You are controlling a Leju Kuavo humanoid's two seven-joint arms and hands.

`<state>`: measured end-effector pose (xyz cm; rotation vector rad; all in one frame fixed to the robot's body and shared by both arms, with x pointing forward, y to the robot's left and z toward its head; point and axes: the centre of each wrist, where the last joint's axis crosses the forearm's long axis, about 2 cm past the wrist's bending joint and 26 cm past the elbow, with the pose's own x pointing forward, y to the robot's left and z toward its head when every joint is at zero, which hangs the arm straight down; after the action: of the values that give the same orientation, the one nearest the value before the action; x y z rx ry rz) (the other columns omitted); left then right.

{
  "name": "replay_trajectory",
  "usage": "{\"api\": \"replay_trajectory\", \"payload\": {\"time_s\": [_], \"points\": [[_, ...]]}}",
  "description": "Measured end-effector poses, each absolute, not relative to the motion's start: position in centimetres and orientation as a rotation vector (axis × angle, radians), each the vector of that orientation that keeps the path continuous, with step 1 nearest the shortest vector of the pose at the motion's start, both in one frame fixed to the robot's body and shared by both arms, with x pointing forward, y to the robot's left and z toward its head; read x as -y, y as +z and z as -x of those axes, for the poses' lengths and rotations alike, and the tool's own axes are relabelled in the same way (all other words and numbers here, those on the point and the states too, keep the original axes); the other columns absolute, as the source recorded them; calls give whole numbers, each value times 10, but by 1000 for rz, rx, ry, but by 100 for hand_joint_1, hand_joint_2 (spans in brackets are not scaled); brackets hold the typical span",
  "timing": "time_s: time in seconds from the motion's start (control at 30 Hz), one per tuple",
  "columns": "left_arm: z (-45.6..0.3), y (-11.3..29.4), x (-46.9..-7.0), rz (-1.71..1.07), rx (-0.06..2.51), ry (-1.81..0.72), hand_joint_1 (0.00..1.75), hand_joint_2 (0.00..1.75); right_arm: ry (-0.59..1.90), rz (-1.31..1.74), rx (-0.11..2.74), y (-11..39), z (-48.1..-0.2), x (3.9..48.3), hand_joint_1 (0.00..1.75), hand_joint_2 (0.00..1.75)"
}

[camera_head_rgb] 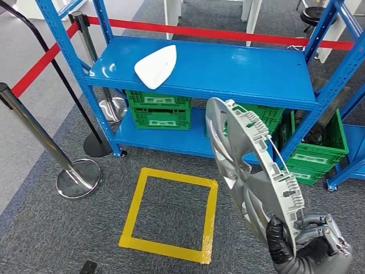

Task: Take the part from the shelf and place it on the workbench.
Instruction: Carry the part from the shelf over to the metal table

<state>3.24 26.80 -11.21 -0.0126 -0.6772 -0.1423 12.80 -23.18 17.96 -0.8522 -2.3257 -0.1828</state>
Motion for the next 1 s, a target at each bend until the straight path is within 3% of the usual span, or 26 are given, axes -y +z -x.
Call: {"api": "replay_trajectory", "payload": {"time_s": [1.0], "points": [[-32,-112,-265,23,681,-143,0,0,-159,848,2324,177,-125,236,175,175]]}}
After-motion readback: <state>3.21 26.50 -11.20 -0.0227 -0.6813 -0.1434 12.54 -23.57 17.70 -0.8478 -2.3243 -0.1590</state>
